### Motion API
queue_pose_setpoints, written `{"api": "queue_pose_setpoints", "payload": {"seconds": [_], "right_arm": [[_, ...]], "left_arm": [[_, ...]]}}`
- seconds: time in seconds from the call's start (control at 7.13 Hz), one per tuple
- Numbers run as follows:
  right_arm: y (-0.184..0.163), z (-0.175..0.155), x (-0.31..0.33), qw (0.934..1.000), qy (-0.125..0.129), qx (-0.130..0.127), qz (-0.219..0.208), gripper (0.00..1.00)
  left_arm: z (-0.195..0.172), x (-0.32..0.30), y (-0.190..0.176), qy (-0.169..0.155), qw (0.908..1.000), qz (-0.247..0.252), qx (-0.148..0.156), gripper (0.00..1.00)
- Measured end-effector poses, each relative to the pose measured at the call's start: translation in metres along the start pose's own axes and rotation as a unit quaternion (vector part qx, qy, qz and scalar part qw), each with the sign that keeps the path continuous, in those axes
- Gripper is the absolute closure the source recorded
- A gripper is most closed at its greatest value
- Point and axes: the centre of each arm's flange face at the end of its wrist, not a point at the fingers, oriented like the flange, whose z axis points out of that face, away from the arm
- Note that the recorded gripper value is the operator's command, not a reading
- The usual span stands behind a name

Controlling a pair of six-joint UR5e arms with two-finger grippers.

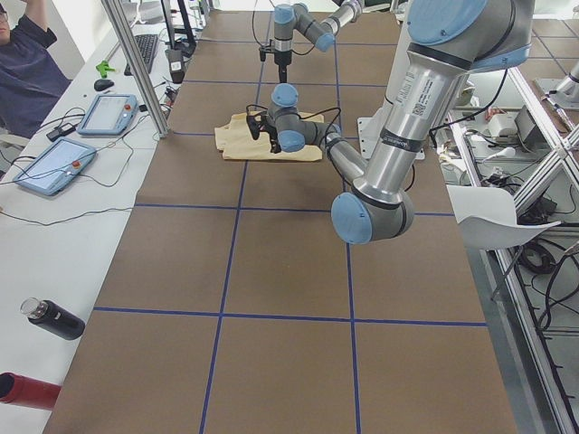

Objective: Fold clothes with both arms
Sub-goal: 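Raise the right gripper off the shirt while the left gripper lowers beside it, then place the left gripper at one near corner, right gripper toward the other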

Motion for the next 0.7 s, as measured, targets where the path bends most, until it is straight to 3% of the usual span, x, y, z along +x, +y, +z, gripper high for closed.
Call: {"api": "queue_pose_setpoints", "payload": {"seconds": [0.28, 0.7], "right_arm": [[0.016, -0.006, -0.006, 0.9994, -0.012, -0.003, 0.033, 0.0], [0.03, 0.0, -0.015, 0.9993, -0.014, -0.014, 0.032, 0.0]], "left_arm": [[0.019, -0.032, 0.07, 0.028, 0.9992, -0.028, -0.008, 0.0], [0.05, -0.07, 0.113, -0.01, 0.9987, -0.051, -0.004, 0.0]]}}
